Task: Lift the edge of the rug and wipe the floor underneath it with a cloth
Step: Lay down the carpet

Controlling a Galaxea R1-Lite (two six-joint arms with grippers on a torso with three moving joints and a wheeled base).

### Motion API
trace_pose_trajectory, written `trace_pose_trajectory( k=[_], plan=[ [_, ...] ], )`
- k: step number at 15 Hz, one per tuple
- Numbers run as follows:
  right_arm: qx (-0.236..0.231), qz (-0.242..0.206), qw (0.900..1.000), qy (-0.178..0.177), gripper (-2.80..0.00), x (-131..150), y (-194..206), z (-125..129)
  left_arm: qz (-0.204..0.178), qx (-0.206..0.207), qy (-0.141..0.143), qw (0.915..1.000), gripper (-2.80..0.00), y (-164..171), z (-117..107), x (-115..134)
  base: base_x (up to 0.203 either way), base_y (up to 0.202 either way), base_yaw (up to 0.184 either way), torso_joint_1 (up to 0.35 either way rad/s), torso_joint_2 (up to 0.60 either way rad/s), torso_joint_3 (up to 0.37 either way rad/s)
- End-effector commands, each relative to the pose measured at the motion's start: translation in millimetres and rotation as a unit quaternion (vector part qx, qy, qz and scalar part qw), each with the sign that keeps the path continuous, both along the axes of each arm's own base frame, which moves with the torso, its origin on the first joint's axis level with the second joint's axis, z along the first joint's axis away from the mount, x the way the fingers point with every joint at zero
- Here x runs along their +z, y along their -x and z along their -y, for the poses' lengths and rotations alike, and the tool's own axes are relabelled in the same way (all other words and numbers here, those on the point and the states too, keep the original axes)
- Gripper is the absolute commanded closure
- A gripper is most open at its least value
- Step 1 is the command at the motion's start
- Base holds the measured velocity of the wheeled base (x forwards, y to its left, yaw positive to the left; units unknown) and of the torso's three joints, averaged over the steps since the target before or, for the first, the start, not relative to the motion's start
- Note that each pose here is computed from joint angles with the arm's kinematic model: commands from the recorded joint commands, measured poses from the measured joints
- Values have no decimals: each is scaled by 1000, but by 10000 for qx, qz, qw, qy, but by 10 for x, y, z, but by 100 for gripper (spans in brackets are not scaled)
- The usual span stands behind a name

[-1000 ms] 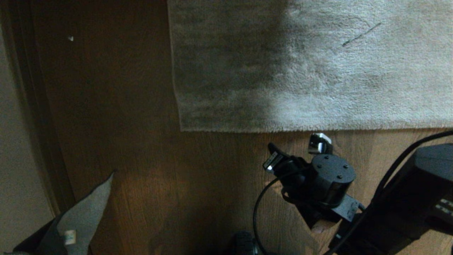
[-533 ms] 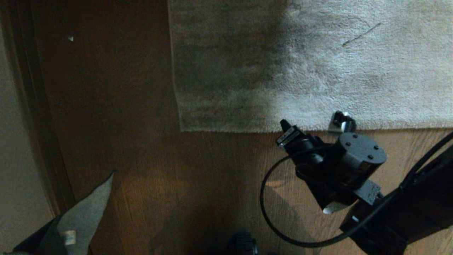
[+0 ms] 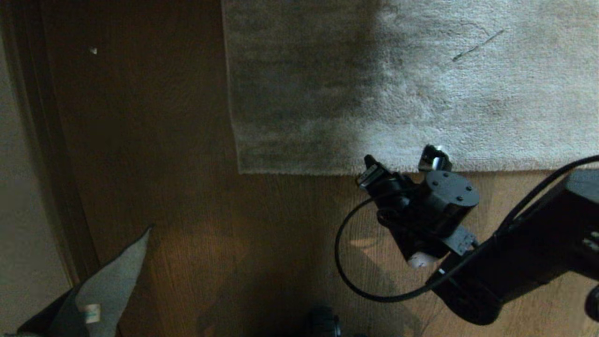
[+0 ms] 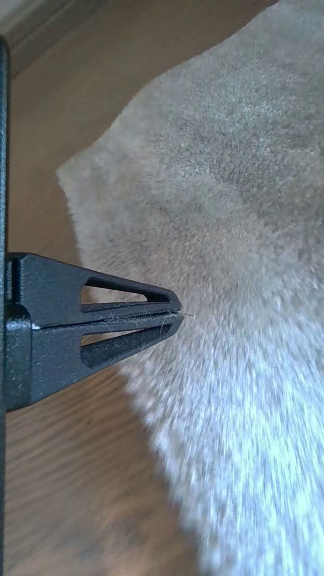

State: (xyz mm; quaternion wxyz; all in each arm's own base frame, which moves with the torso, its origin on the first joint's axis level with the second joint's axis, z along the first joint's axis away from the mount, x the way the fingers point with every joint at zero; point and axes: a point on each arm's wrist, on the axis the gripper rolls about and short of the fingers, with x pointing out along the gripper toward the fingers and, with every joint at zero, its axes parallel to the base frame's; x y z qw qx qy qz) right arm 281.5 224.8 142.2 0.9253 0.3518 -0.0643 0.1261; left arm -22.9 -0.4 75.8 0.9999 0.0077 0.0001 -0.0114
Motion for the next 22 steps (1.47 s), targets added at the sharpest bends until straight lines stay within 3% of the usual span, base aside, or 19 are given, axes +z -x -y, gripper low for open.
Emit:
trace_pose_trajectory(
  k=[1,4,22],
  plan=[
    [-4,208,9996,-171,0,-76,-168,-151,2,-1,0,10000,0,0,0,0,0,0,0,0,0,0],
    [52,392,9987,-312,0,-34,-269,-249,2,-1,0,10000,0,0,0,0,0,0,0,0,0,0],
    [67,255,9994,-202,0,-412,-508,-462,2,-1,0,10000,0,0,0,0,0,0,0,0,0,0]
  ],
)
